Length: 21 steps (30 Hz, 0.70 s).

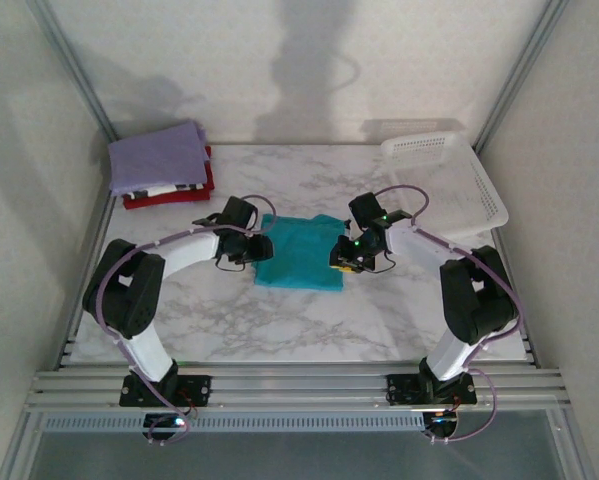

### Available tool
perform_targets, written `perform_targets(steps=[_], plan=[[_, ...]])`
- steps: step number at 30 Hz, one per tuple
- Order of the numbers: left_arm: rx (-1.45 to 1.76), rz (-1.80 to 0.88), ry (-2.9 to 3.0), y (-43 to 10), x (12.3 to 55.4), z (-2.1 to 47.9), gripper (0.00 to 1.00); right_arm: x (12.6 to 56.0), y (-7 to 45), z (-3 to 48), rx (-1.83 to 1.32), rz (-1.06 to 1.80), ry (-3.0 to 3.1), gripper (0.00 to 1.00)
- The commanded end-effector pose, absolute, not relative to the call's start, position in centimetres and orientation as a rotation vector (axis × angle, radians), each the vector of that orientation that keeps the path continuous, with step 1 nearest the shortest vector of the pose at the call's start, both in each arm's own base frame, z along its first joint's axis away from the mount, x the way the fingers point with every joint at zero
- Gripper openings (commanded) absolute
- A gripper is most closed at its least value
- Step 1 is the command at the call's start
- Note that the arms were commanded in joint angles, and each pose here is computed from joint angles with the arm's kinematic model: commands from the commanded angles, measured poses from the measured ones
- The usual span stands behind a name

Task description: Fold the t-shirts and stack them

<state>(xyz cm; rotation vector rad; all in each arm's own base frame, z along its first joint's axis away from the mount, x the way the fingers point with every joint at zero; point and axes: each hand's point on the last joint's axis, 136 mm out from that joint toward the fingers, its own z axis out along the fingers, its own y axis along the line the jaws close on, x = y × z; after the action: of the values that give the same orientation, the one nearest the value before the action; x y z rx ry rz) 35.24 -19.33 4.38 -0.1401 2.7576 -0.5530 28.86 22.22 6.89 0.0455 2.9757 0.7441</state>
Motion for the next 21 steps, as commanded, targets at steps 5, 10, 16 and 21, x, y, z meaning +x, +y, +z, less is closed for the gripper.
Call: perform_targets(steps=[5, 10, 16, 21], plan=[[-0.127, -0.549, 2.787, -20.5, 34.5, 3.2, 0.25, 28.6, 22.1, 5.6, 0.069, 0.727, 3.014, 0.24], [-0.121, -0.603, 2.759, -21.3, 34.9, 3.9, 0.08, 28.6, 22.2, 5.3, 0.072, 0.742, 3.014, 0.23], [-0.13, -0.873, 2.668, -23.1, 35.4, 6.6, 0.0, 28.3, 22.1, 4.4, 0.081, 0.74, 3.031, 0.23], [-0.179, -1.125, 2.583, -24.0, 34.8, 8.8, 0.0, 28.0, 22.2, 3.9, 0.089, 0.753, 3.035, 0.23]])
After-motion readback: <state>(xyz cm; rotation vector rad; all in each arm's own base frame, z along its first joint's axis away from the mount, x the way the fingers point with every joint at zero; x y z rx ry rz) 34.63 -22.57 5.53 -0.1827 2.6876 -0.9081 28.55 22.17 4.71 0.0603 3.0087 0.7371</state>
